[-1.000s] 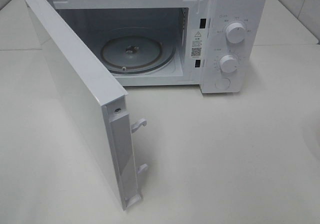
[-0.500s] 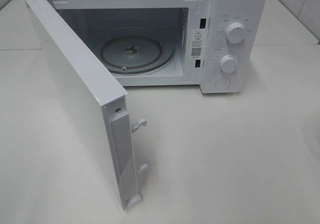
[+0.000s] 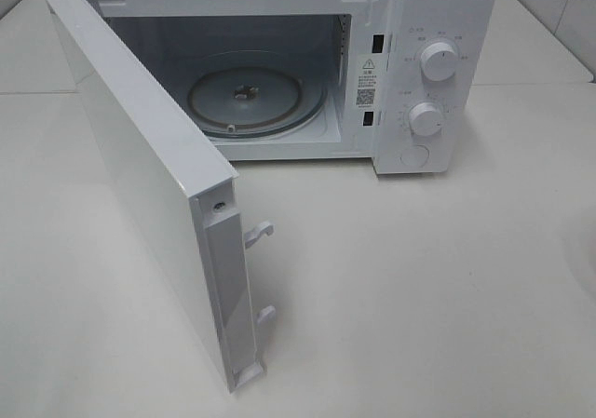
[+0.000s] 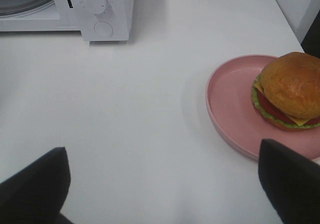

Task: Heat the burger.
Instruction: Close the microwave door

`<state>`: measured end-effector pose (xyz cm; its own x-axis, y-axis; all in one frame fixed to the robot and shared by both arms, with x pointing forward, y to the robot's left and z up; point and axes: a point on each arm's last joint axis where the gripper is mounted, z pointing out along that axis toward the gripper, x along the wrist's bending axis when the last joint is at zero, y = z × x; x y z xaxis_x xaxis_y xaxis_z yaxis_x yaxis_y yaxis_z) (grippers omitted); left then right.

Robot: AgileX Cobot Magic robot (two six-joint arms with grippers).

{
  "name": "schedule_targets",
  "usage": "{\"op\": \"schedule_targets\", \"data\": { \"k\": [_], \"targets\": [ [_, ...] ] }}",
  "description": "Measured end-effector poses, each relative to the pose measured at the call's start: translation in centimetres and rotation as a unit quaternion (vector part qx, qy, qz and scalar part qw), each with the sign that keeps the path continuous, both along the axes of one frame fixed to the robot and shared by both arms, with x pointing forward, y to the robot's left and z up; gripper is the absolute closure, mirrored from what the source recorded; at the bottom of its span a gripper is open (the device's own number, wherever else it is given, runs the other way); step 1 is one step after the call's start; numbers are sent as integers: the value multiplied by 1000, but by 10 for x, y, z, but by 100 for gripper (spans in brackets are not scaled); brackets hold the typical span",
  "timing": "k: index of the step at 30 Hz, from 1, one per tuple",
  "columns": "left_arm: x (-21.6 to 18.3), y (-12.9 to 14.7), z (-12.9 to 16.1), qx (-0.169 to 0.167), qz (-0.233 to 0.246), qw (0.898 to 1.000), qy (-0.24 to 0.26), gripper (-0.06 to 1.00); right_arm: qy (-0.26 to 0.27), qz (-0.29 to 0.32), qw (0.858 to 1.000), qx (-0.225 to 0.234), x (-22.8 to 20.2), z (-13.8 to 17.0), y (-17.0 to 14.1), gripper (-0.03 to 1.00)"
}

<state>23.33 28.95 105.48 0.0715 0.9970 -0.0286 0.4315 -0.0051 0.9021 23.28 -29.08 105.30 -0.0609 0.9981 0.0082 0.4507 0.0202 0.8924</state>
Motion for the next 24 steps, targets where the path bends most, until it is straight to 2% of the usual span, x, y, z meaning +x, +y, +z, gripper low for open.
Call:
{"op": "schedule_targets", "data": {
  "k": [6,11,13,20,22,23,24],
  "targets": [
    [3,5,3,5,26,1000,-4,-5,0,0,1000,0,0,0,0,-2],
    [21,8,25,-9,44,998,-49,-5,0,0,1000,0,0,0,0,-2],
    [40,10,36,-6,48,996,-77,-5,0,0,1000,0,0,0,0,-2],
    [94,14,44,21,48,993,-109,-4,0,0,1000,0,0,0,0,-2],
    [121,17,39,28,51,991,-121,0,0,0,1000,0,0,0,0,-2],
    [121,17,39,28,51,991,-121,0,0,0,1000,0,0,0,0,-2],
    [137,18,33,29,54,990,-123,5,0,0,1000,0,0,0,0,-2]
  ]
}}
